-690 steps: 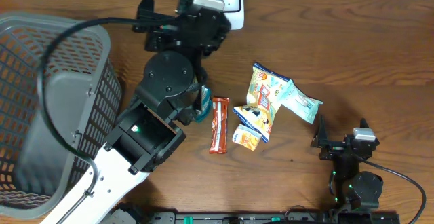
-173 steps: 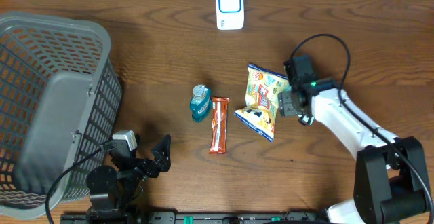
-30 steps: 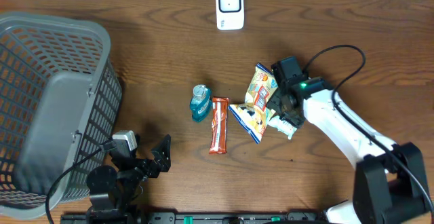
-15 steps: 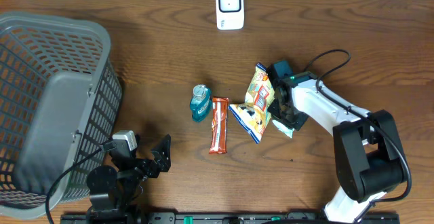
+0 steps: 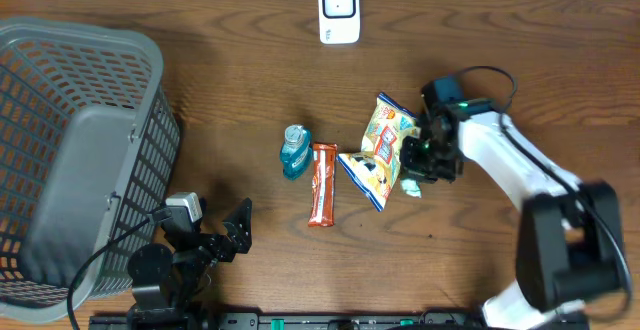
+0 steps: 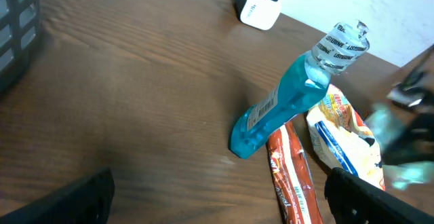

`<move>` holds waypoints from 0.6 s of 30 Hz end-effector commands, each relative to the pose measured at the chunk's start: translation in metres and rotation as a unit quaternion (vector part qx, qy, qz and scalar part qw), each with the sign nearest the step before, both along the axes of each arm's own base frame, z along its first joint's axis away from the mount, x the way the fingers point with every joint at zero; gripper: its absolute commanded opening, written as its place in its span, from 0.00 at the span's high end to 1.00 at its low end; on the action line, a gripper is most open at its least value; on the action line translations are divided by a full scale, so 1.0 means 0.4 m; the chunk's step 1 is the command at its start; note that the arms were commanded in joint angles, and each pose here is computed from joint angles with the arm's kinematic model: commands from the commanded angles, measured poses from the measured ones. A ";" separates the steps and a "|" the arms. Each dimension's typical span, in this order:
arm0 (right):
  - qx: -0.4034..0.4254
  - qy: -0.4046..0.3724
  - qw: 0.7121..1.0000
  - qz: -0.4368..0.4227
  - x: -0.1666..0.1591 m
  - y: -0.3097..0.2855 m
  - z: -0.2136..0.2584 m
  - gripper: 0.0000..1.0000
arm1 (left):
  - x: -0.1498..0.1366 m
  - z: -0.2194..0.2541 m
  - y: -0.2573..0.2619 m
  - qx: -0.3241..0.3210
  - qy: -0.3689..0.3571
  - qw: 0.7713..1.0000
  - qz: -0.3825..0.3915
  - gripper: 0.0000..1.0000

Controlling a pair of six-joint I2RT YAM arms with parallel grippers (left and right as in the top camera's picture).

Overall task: Scan the item barcode
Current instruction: 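Lift the mint-green wipes pack with the right gripper, then carry the wipes pack up to the scanner face with the right gripper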

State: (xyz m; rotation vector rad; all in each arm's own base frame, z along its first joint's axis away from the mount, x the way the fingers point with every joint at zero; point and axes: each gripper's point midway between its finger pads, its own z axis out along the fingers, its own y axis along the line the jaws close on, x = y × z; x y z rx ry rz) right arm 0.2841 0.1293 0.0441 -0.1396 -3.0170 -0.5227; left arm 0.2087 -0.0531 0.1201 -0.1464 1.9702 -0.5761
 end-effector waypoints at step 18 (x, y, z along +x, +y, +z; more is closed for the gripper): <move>0.453 -0.239 0.766 0.387 -0.347 0.173 0.510 0.99 | -0.007 -0.026 -0.003 0.000 0.016 1.000 -0.005 0.01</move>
